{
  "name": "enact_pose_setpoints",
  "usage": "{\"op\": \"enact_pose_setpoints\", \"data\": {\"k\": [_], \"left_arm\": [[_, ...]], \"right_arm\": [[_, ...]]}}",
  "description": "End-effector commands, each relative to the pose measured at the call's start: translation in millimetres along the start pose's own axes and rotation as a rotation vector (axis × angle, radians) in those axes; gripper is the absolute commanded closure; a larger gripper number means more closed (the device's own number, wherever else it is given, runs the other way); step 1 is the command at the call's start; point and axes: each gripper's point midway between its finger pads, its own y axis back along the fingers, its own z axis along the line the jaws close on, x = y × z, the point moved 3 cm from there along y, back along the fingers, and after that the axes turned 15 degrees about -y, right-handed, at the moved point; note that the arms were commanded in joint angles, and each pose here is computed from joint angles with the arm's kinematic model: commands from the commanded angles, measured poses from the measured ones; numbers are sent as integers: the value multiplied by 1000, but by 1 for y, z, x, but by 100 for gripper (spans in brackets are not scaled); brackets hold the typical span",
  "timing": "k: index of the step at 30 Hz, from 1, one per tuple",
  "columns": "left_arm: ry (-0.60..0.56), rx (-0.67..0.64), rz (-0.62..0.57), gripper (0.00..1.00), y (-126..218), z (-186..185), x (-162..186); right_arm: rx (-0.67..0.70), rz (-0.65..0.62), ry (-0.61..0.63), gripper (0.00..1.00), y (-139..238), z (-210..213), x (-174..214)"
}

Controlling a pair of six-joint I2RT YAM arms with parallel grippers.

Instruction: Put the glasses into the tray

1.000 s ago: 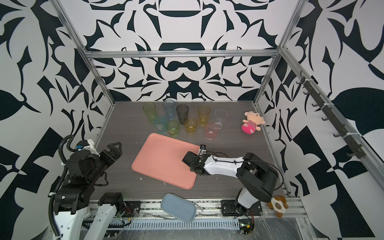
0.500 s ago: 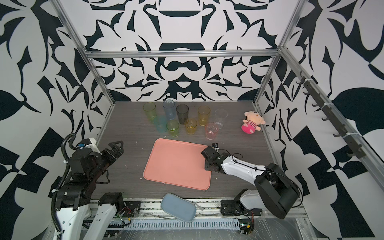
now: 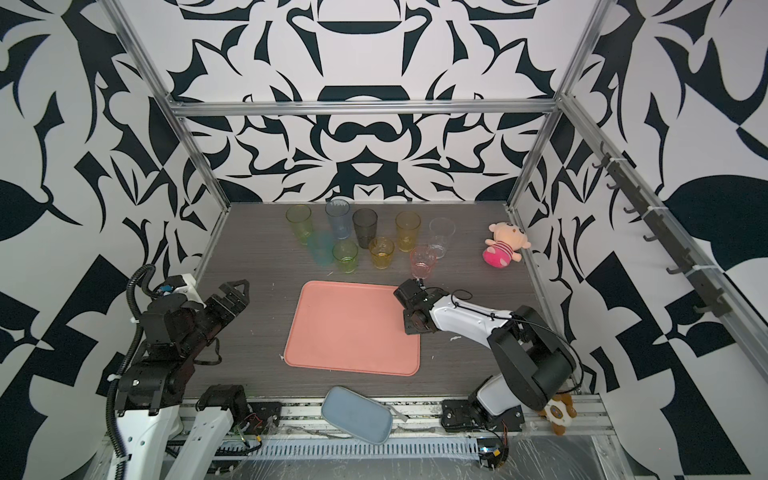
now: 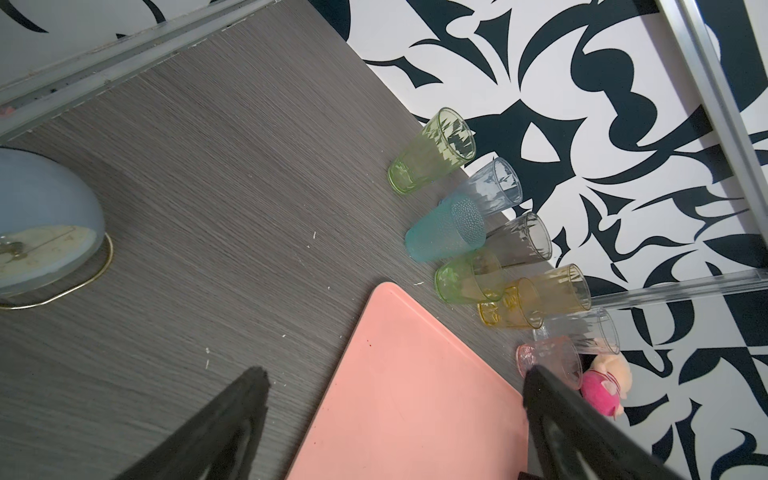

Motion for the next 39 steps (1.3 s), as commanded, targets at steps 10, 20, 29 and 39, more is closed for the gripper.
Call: {"op": "enact_pose_setpoints", "data": {"k": [10, 20, 29, 39], "left_arm": [[11, 10, 17, 1, -7, 0, 4], [19, 15, 22, 1, -8, 0, 7], [25, 21, 30, 0, -8, 1, 11], [-9, 29, 89, 1, -21, -7, 4]], "right_arm": [[-28, 19, 40, 100, -1, -7, -15], [-21, 17, -18, 100, -6, -9, -32], [-86, 2, -11, 81, 2, 1, -42], [-251, -166, 20, 67, 59, 18, -72]]}}
